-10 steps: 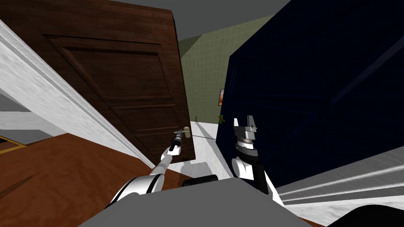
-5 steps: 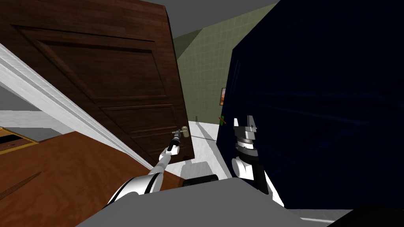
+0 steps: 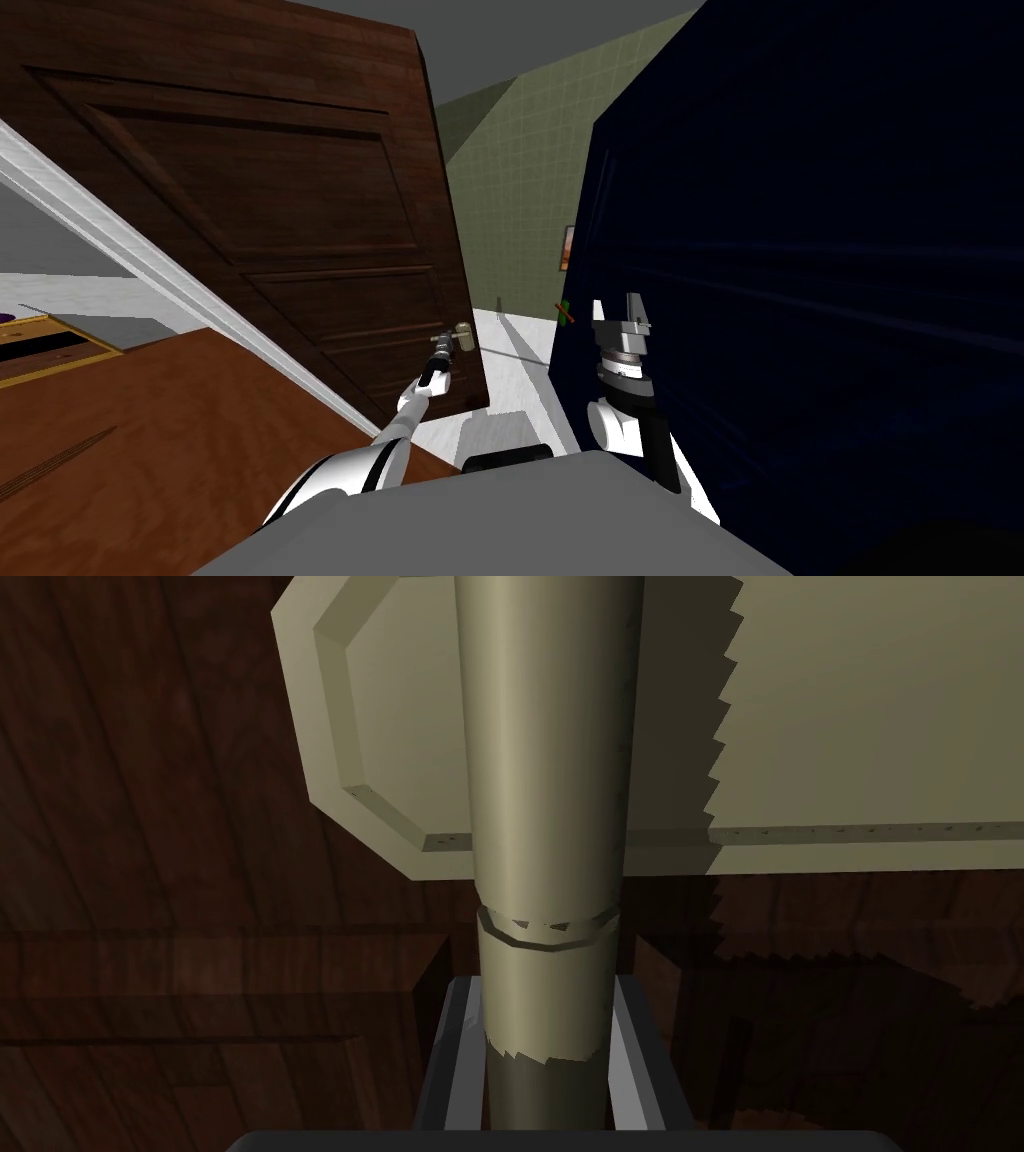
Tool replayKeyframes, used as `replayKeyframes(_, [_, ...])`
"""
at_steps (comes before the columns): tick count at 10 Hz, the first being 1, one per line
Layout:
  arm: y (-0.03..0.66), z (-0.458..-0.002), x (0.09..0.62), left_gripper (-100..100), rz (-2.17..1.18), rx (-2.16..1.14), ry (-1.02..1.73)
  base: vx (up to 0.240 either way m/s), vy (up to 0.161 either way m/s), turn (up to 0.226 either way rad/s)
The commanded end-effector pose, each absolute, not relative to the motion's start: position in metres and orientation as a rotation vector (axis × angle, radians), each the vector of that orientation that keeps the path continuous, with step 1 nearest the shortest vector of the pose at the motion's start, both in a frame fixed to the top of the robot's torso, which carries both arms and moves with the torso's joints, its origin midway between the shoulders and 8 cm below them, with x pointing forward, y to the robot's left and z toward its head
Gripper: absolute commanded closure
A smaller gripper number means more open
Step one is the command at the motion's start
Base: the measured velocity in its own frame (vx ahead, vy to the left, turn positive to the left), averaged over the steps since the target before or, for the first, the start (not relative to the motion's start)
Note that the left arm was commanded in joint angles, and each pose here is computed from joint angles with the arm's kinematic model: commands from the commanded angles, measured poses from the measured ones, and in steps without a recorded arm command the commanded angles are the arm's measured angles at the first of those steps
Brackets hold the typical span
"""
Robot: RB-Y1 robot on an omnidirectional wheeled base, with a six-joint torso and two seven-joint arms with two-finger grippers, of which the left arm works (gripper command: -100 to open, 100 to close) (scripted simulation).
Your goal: Push the door open
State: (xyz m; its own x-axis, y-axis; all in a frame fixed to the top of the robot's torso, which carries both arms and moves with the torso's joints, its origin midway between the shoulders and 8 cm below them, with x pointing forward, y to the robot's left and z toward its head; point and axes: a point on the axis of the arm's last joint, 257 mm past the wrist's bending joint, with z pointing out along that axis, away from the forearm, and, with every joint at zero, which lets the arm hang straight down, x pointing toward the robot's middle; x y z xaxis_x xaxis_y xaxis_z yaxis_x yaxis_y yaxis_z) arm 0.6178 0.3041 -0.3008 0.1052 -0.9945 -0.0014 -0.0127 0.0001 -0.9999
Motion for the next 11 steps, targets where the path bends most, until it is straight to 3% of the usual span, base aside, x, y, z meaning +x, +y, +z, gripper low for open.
replayKeyframes(1, [0.313,-0.292,0.620,100,-1.116,-1.263,1.119,0.160,-0.125,0.058])
replayKeyframes(4, [0.321,-0.297,0.617,100,-1.103,-1.276,1.113,0.142,-0.074,0.046])
replayKeyframes(11, [0.344,-0.282,0.619,100,-1.043,-1.268,1.044,0.164,0.005,0.057])
